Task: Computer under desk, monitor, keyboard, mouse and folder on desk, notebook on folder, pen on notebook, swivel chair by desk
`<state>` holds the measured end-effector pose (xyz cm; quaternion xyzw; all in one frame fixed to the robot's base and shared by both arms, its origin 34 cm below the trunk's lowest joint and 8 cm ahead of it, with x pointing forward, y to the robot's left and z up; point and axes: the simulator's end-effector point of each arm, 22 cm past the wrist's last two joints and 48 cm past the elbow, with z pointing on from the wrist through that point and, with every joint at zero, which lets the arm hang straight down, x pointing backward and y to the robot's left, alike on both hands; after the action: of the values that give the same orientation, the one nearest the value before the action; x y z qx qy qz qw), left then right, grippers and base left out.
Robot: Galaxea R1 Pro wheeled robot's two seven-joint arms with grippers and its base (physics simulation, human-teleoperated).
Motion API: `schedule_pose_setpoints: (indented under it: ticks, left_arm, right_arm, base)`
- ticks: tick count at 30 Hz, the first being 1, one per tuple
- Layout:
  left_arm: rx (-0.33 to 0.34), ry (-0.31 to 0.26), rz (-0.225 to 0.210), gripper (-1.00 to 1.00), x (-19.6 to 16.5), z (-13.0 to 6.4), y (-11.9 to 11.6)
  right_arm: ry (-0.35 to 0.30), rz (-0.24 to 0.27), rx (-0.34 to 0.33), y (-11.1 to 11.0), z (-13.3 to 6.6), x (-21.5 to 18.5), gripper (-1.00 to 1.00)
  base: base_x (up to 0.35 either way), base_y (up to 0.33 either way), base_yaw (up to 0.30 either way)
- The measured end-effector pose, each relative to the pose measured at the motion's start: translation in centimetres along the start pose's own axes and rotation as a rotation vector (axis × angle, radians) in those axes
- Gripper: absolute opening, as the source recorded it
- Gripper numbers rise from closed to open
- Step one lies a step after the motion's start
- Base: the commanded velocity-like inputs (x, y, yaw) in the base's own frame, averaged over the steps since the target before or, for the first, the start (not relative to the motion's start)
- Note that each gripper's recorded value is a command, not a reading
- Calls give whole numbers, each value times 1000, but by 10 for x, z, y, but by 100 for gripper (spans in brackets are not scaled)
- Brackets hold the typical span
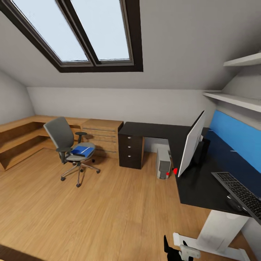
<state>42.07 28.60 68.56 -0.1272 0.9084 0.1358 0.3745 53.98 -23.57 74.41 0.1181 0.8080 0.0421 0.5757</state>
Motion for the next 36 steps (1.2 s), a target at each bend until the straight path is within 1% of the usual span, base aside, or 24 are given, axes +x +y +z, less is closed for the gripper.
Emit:
schedule_pose_setpoints:
  ticks: [13,23,29,36]
  left_arm:
    - [4,0,2,100,-7,-11,2]
    - [6,4,1,100,-10,-21,1]
    - [6,4,1,100,-12,-26,3]
    - [7,3,0,100,-14,-31,4]
  right_arm:
    - [-1,-1,1,2,-8,-11,100]
    - [-1,0,2,3,-14,-19,100]
    - [0,0,2,3,-18,-22,100]
    - [-2,-2,3,2,-22,-27,100]
  base:
    - [-5,-7,0]
    - [-144,-240,0]
    - [-36,-279,-10]
    - [-3,-68,-195]
